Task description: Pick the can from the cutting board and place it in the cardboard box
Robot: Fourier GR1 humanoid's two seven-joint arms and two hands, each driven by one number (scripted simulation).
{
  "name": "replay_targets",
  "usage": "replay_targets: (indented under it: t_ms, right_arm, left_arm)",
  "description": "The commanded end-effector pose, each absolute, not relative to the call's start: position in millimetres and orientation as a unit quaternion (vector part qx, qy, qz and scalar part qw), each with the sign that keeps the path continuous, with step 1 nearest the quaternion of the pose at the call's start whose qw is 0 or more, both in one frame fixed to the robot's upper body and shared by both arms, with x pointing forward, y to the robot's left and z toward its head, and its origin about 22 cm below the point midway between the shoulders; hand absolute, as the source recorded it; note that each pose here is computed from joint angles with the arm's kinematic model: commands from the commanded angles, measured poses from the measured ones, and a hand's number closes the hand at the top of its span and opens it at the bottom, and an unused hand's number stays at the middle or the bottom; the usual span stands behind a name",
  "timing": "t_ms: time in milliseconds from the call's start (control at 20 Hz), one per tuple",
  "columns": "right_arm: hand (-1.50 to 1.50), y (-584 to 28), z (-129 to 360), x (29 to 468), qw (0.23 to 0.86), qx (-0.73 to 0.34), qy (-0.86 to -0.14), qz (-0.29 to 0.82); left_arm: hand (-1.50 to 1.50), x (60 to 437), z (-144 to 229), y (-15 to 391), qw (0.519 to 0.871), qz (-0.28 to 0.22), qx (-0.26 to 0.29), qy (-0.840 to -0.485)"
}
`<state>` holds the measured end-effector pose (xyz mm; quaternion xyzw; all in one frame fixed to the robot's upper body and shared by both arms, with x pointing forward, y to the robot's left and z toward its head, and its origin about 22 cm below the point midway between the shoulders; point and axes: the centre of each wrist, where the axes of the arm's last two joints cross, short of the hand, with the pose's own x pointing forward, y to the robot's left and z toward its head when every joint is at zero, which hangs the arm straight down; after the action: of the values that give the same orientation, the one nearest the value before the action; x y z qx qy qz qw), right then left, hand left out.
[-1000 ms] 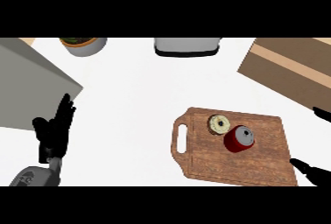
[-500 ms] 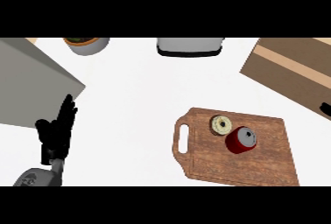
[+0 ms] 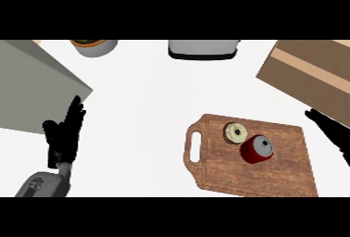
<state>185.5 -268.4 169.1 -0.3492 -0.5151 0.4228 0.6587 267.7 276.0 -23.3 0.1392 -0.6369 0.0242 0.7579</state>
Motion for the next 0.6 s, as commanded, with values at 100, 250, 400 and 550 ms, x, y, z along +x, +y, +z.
replay_targets:
  t_ms: [100,250,400,550]
  right_arm:
    - [-1.50,-236.1,179.0,199.1,0.681,-0.363,-0.452,0.447]
    - [-1.50,-219.3,155.0,200.7,0.690,-0.350,-0.450,0.446]
    - [-1.50,-209.6,149.9,209.7,0.700,-0.336,-0.452,0.440]
    - [-1.50,-208.1,154.8,209.0,0.704,-0.345,-0.442,0.436]
  left_arm:
    - [0.00,267.2,-28.8,254.4,0.757,0.023,0.137,-0.638]
    - [0.00,264.5,-44.2,265.0,0.756,0.026,0.145,-0.637]
    - [0.00,278.9,-19.5,273.6,0.760,0.027,0.140,-0.634]
    - [0.00,264.4,-21.9,281.4,0.758,0.028,0.144,-0.636]
